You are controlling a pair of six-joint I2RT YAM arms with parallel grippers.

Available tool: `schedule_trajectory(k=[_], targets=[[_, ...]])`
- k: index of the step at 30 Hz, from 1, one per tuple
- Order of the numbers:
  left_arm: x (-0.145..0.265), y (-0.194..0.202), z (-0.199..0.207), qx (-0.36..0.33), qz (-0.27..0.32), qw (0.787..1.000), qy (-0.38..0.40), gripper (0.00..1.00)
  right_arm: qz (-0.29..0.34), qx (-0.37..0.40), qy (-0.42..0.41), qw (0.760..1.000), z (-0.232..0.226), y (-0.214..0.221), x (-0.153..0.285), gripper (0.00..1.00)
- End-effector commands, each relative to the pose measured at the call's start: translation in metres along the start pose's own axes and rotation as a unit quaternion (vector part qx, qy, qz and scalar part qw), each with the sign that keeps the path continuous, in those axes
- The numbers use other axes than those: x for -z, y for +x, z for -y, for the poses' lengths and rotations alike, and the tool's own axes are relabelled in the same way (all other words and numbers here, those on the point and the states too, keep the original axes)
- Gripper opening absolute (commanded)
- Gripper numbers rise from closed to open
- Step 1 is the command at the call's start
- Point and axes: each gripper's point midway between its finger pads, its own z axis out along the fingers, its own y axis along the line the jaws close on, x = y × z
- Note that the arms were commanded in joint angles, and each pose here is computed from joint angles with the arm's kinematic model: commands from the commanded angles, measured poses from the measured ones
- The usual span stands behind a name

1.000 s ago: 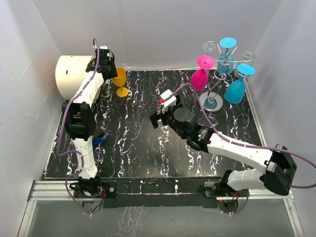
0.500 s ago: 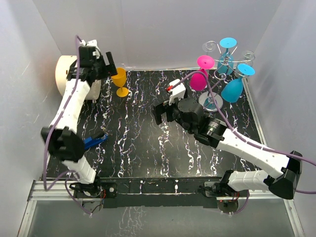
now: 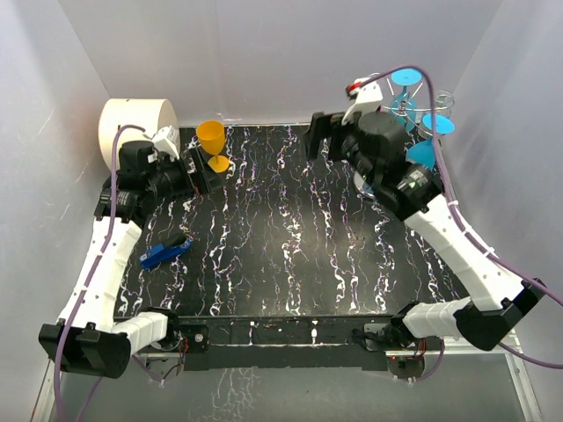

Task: Take the wine glass off the wine glass rack

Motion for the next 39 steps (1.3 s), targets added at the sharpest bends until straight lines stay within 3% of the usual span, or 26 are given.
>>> schedule_trajectory(k=[1,10,13,20,28,39], targets=[[0.016,0.026,0.026,0.035,-0.014,0.997,0.074,0.99,0.022,-0.06,0.005,0.998,0.025,-0.037,-0.004,0.98],[0.006,0.04,0.04,0.07,-0.034,0.989,0.128,0.99,0.093,-0.185,0.066,0.976,0.099,-0.086,0.01,0.98],[0.005,0.039,0.042,0.065,-0.038,0.989,0.13,0.99,0.081,-0.2,0.076,0.973,0.119,-0.086,0.006,0.98],[0.006,0.044,0.041,0.064,-0.042,0.989,0.128,0.99,0.044,-0.207,0.097,0.973,0.158,-0.076,-0.006,0.85],[0.008,0.048,0.04,0.067,-0.046,0.989,0.124,0.99,-0.019,-0.203,0.08,0.976,0.171,-0.054,-0.03,0.73],[0.01,0.047,0.042,0.067,-0.045,0.989,0.123,0.99,-0.033,-0.197,0.094,0.975,0.187,-0.041,-0.046,0.63]])
